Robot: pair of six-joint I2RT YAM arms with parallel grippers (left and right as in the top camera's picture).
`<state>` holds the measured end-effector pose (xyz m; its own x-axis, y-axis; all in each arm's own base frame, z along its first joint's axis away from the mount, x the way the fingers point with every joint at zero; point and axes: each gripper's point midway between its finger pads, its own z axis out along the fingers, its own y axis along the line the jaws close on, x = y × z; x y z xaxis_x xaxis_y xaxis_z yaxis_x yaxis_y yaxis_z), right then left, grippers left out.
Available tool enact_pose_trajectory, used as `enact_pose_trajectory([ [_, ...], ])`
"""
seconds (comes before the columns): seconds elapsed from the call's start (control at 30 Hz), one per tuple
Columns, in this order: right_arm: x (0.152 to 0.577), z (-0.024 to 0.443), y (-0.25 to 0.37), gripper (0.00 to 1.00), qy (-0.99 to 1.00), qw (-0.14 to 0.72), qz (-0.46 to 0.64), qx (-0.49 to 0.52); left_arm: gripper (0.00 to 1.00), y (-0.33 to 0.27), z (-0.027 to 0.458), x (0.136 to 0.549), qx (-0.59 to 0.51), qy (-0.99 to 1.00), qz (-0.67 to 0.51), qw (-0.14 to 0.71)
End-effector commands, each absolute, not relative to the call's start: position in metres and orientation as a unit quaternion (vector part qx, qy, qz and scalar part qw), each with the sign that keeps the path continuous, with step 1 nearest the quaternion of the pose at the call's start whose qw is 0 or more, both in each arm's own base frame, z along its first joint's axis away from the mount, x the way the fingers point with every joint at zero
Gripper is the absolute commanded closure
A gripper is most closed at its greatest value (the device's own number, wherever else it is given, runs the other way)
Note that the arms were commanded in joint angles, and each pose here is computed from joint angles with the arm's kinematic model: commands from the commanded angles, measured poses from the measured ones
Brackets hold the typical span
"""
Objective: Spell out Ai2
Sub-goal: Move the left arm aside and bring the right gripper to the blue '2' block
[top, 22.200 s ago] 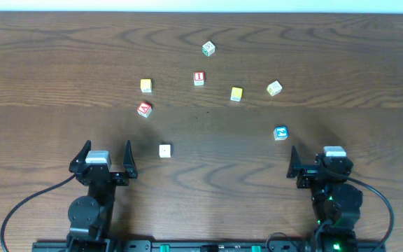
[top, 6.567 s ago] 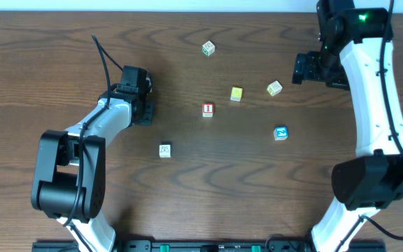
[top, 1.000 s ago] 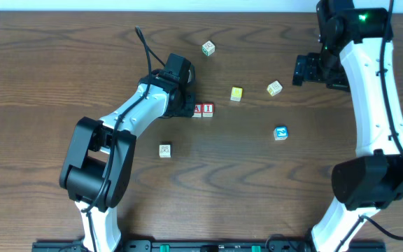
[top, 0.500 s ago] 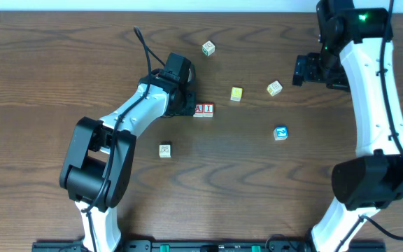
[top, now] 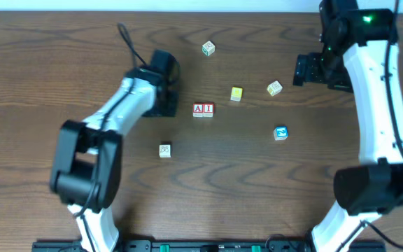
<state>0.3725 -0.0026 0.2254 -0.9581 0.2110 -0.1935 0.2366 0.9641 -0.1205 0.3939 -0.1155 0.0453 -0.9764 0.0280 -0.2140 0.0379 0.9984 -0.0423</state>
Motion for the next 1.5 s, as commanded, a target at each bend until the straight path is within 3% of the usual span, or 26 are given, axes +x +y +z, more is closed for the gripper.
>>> enact_pose_trajectory([
  [0.0,0.355,0.261,0.013,0.01,0.985,0.143,-0.061,0.072,0.14,-0.097,0.131,0.409,0.051,0.978,-0.019,0.200],
  [0.03,0.349,0.265,0.016,0.01,0.985,0.151,-0.062,0.063,0.04,-0.092,0.143,0.404,0.064,0.976,-0.016,0.205],
  [0.17,0.313,0.252,0.028,0.01,0.983,0.165,-0.064,0.044,0.05,-0.075,0.178,0.355,0.119,0.976,0.003,0.181],
  [0.33,0.284,0.203,0.032,0.01,0.980,0.183,-0.041,0.064,0.05,-0.067,0.182,0.320,0.121,0.983,0.008,0.135],
  [0.53,0.289,0.141,0.035,0.04,0.979,0.186,-0.024,0.084,0.05,-0.068,0.178,0.328,0.121,0.982,0.009,0.143],
  [0.9,0.309,0.073,0.037,0.03,0.986,0.129,-0.045,0.091,0.05,-0.069,0.179,0.331,0.121,0.981,0.008,0.148],
  [1.43,0.312,0.028,0.023,0.01,0.986,0.150,-0.005,0.071,0.05,-0.069,0.179,0.331,0.121,0.981,0.008,0.148],
  [1.47,0.312,0.028,0.024,0.05,0.987,0.149,0.003,0.063,0.05,-0.069,0.179,0.331,0.121,0.981,0.008,0.148],
])
